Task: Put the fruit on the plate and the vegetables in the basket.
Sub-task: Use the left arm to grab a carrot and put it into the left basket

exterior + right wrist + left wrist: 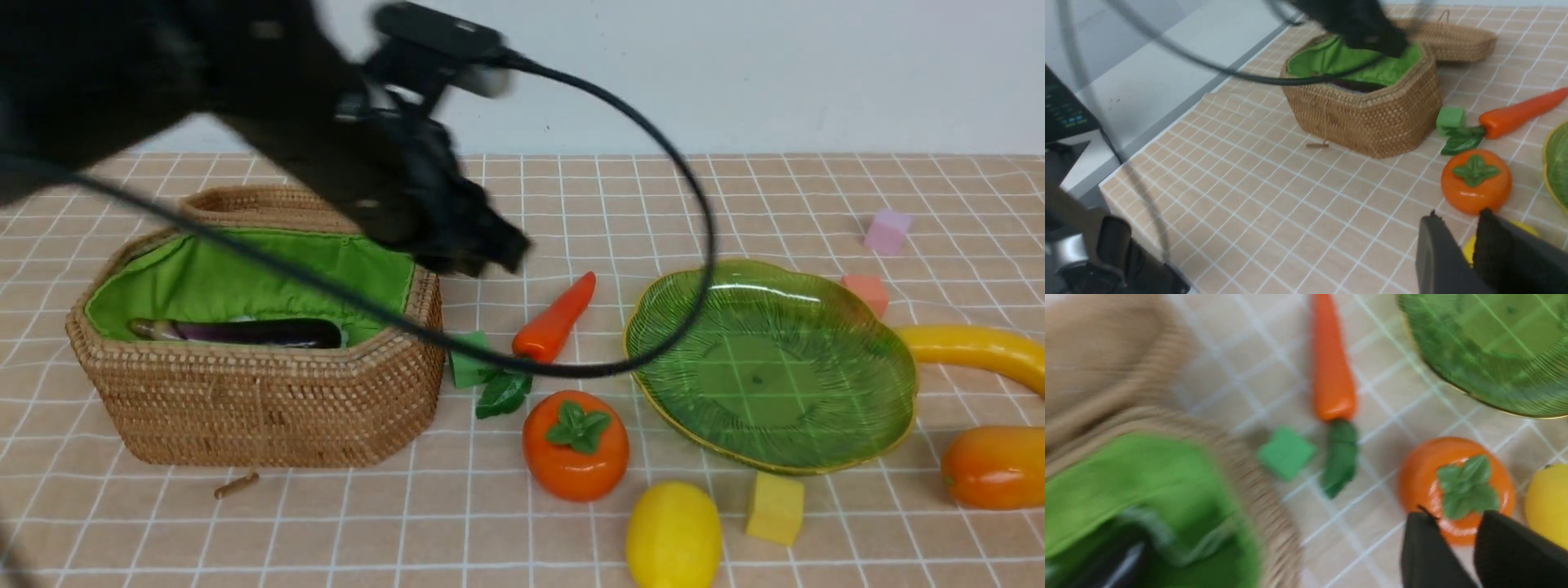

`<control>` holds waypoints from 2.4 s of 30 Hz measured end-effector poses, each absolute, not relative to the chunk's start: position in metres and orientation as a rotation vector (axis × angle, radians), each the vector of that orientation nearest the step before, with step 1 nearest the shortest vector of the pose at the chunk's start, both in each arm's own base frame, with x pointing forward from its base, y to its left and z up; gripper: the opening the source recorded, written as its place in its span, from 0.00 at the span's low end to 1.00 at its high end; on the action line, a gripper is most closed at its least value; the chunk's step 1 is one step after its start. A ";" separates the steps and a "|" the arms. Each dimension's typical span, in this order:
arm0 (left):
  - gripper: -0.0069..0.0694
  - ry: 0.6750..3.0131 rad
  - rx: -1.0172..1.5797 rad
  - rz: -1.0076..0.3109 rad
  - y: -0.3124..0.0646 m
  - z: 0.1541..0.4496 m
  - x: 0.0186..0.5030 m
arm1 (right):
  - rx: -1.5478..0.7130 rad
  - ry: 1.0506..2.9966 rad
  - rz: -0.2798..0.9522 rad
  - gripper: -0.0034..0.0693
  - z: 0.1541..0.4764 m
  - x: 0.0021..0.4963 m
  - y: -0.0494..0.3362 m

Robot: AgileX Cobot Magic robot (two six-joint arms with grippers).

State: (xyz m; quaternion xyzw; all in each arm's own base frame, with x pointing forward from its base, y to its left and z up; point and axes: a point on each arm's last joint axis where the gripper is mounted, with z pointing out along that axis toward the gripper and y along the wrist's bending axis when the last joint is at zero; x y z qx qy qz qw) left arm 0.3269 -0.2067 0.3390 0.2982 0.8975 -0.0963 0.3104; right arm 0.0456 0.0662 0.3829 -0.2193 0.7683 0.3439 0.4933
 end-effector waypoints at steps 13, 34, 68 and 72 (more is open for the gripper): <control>0.71 2.418 0.856 -0.132 -0.267 0.225 0.413 | -0.562 1.920 0.867 0.28 0.379 0.041 0.068; 0.58 2.335 0.860 0.068 -0.269 0.187 0.438 | -0.566 1.926 0.865 0.30 0.378 0.041 0.068; 0.87 2.246 1.106 0.257 -0.079 0.333 0.350 | -0.634 1.863 0.747 0.33 0.379 0.045 0.065; 0.62 2.183 1.172 0.032 -0.142 0.343 0.320 | -0.623 1.858 0.716 0.33 0.379 0.047 0.064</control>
